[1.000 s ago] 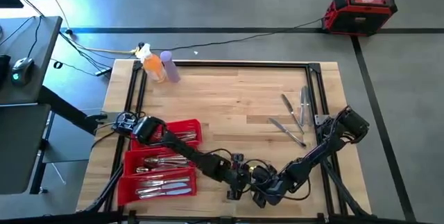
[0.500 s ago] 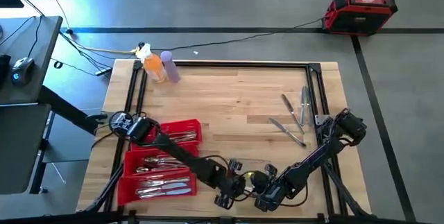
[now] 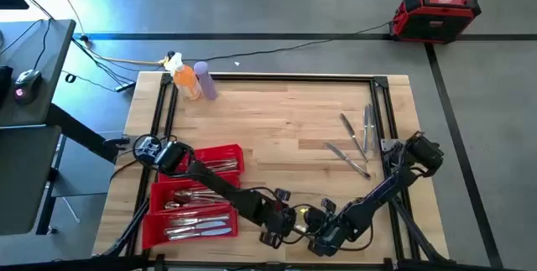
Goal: Sort silverware
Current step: Put the silver knife in the bottom red bin
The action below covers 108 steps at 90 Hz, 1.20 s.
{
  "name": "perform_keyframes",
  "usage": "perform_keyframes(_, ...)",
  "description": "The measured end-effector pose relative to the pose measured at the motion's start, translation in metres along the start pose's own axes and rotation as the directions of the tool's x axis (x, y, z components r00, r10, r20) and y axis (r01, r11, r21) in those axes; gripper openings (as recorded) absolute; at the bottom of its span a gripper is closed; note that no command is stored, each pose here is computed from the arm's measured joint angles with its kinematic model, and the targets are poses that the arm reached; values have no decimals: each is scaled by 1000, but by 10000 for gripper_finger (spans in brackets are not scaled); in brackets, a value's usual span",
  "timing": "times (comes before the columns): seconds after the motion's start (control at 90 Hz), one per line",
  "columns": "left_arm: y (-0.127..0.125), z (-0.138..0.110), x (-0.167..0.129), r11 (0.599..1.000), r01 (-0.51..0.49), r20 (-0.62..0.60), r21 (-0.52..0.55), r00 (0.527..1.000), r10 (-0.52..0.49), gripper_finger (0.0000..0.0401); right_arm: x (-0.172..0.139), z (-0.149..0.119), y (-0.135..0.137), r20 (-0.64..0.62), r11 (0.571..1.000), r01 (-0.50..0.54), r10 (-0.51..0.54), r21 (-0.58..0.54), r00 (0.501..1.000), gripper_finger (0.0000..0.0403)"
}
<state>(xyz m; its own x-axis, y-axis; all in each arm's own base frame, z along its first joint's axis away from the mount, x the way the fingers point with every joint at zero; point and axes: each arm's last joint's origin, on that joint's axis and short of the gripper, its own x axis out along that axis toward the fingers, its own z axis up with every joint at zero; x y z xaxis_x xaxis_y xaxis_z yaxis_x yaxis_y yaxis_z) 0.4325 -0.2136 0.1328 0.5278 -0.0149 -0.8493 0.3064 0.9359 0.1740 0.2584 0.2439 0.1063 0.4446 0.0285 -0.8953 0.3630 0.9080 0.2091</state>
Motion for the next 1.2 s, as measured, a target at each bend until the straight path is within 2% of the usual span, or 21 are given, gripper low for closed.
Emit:
perform_keyframes(0.189,1,-4,14,999,-15,-14,-33,1000,15,125,0,0,0,19,1000,4,-4,-4,1000,0)
perform_keyframes(0.389,9,-5,17,989,-120,-12,-89,993,119,111,0,2,2,69,1000,-5,5,4,998,0)
perform_keyframes(0.589,18,-4,24,978,-145,3,-151,989,147,93,1,7,9,148,996,-80,73,46,986,1)
perform_keyframes(0.744,18,-6,31,974,-153,6,-168,988,156,85,4,12,8,181,985,-112,88,129,980,4)
perform_keyframes(0.844,18,-8,35,970,-164,4,-181,986,167,85,8,15,4,193,978,-128,96,163,977,24)
perform_keyframes(1.022,19,-8,34,966,-169,1,-196,985,172,85,9,17,1,202,971,-148,109,185,973,87)
perform_keyframes(1.2,23,-7,11,964,-181,-60,-193,983,172,85,9,20,1,221,967,-143,95,213,971,134)
